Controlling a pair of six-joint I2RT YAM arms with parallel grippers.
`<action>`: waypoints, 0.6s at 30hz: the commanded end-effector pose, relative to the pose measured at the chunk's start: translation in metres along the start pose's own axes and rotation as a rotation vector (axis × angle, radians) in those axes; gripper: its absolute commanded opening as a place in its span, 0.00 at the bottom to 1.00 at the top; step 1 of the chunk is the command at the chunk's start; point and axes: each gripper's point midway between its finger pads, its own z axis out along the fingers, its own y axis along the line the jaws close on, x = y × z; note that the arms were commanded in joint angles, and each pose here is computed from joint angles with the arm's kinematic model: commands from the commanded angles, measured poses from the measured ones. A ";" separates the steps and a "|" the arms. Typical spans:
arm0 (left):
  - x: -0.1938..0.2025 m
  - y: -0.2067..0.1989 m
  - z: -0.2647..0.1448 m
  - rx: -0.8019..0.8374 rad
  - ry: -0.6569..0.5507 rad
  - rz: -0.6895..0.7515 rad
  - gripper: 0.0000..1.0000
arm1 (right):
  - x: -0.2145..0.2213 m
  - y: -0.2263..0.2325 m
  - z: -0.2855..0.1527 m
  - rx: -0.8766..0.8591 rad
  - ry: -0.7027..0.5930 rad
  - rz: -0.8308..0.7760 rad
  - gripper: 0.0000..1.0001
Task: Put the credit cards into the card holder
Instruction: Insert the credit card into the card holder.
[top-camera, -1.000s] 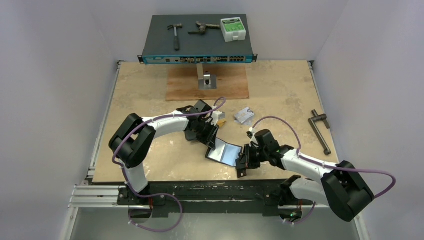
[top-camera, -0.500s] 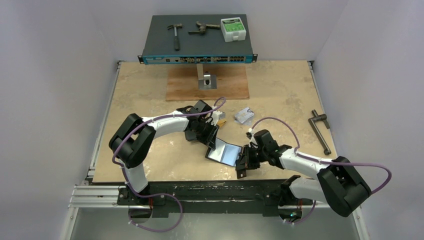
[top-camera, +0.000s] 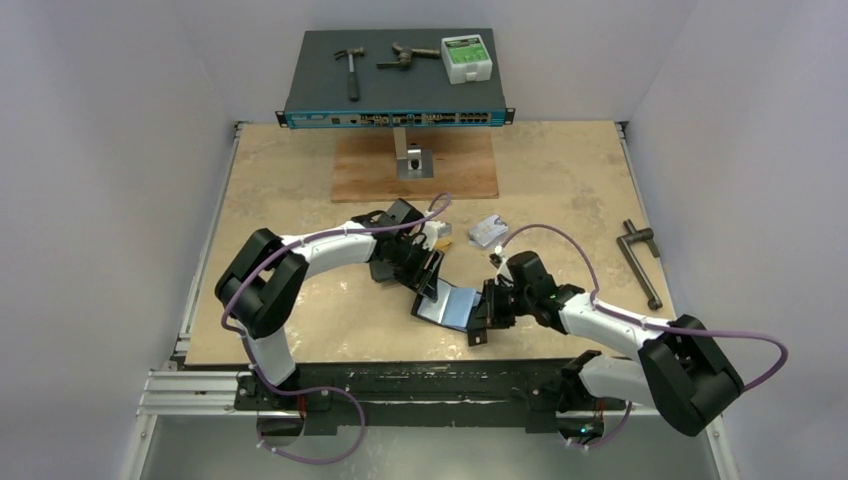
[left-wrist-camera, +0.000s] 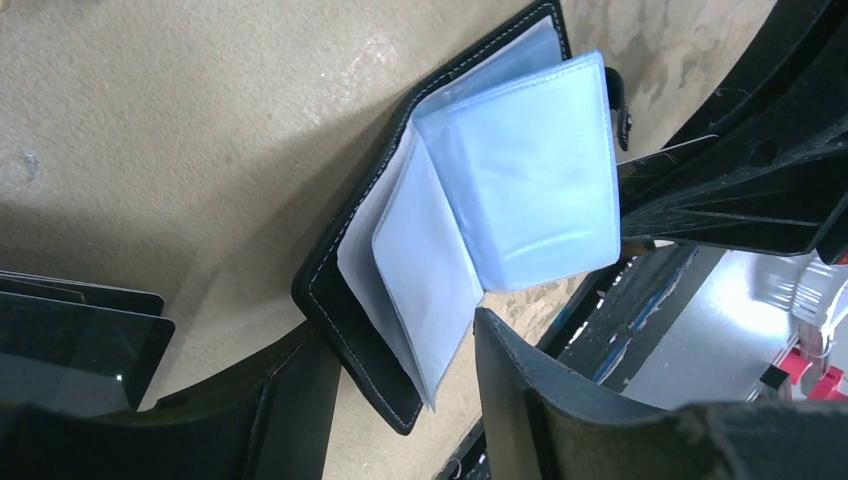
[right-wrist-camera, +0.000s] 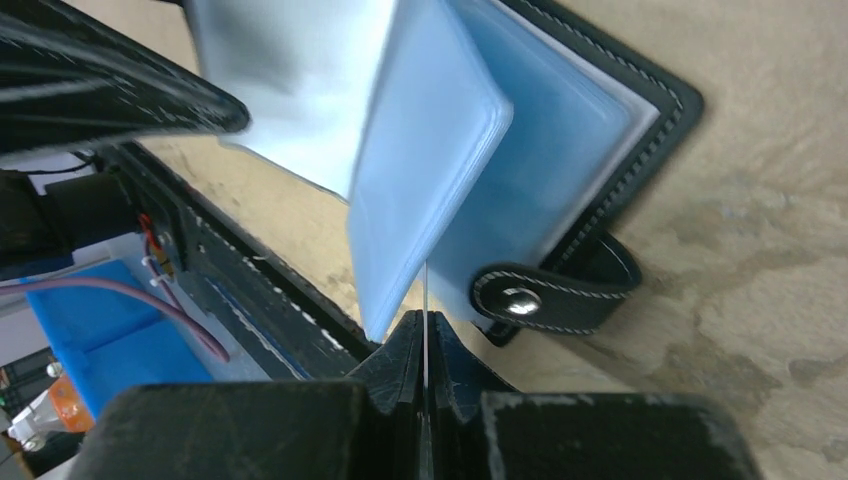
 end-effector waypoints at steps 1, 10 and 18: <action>-0.023 -0.022 -0.018 0.065 -0.080 0.047 0.51 | -0.023 0.034 -0.001 -0.100 -0.042 -0.060 0.00; -0.033 -0.026 -0.029 0.214 -0.160 -0.061 0.58 | -0.030 0.050 0.016 -0.149 -0.026 -0.077 0.00; -0.031 -0.031 -0.028 0.285 -0.152 -0.086 0.59 | -0.039 0.061 0.024 -0.178 -0.024 -0.094 0.00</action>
